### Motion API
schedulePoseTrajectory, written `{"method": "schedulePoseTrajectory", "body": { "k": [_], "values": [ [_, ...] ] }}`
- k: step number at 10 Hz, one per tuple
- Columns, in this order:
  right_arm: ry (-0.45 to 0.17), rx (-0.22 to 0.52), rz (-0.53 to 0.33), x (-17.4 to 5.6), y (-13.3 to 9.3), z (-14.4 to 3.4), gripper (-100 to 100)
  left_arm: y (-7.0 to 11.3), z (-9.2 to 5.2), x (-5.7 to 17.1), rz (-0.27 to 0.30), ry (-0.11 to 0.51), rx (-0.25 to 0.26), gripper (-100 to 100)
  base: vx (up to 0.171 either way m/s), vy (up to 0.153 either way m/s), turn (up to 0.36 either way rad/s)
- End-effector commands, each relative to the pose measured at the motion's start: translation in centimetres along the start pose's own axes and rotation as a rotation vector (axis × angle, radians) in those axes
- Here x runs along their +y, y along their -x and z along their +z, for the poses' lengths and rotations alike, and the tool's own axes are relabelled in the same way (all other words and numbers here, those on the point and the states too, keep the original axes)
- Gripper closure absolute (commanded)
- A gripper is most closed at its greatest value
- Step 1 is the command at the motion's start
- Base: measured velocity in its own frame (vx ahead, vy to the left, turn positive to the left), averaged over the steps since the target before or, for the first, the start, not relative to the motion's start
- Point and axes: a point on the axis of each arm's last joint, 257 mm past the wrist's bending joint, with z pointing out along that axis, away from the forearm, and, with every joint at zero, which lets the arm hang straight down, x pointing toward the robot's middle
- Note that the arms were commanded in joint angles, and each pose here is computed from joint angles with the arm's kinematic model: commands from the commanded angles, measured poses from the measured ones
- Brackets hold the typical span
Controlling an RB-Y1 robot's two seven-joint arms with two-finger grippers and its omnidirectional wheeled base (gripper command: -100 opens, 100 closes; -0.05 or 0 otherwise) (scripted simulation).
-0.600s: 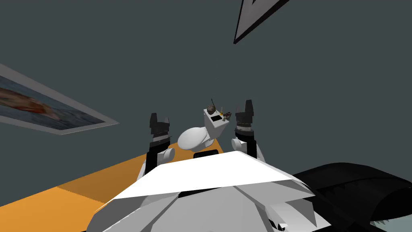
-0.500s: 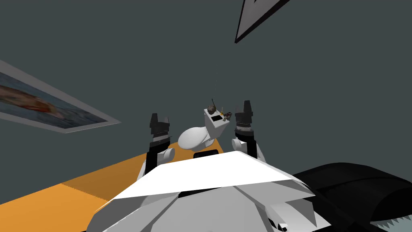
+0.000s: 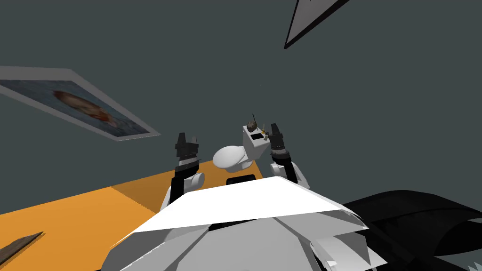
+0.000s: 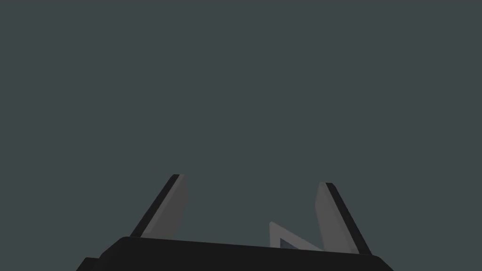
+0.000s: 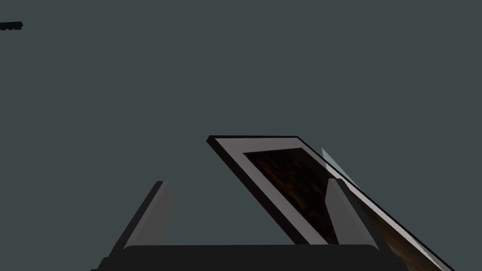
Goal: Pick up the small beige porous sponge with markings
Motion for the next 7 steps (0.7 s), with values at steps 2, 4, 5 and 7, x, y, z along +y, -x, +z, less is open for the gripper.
{"method": "schedulePoseTrajectory", "body": {
  "k": [2, 4, 5, 7],
  "values": [
    [0.004, 0.077, -0.025, -0.6, -1.9, -0.6, -100, 0.0, 0.0, 0.0, 0.0, 0.0, 0.0, 0, -0.073, -0.003, 0.147],
    [0.005, 0.194, -0.066, -2.1, -5.3, -2.0, -100, 0.0, 0.0, 0.0, 0.0, 0.0, 0.0, 0, -0.113, 0.016, 0.28],
    [0.011, 0.215, -0.073, -2.1, -5.5, -2.2, -100, 0.0, 0.0, 0.0, 0.0, 0.0, 0.0, 0, -0.112, 0.005, 0.143],
    [0.015, 0.292, -0.101, -2.9, -7.3, -3.3, -100, 0.0, 0.0, 0.0, 0.0, 0.0, 0.0, 0, -0.081, 0.013, 0.178]
  ]
}}
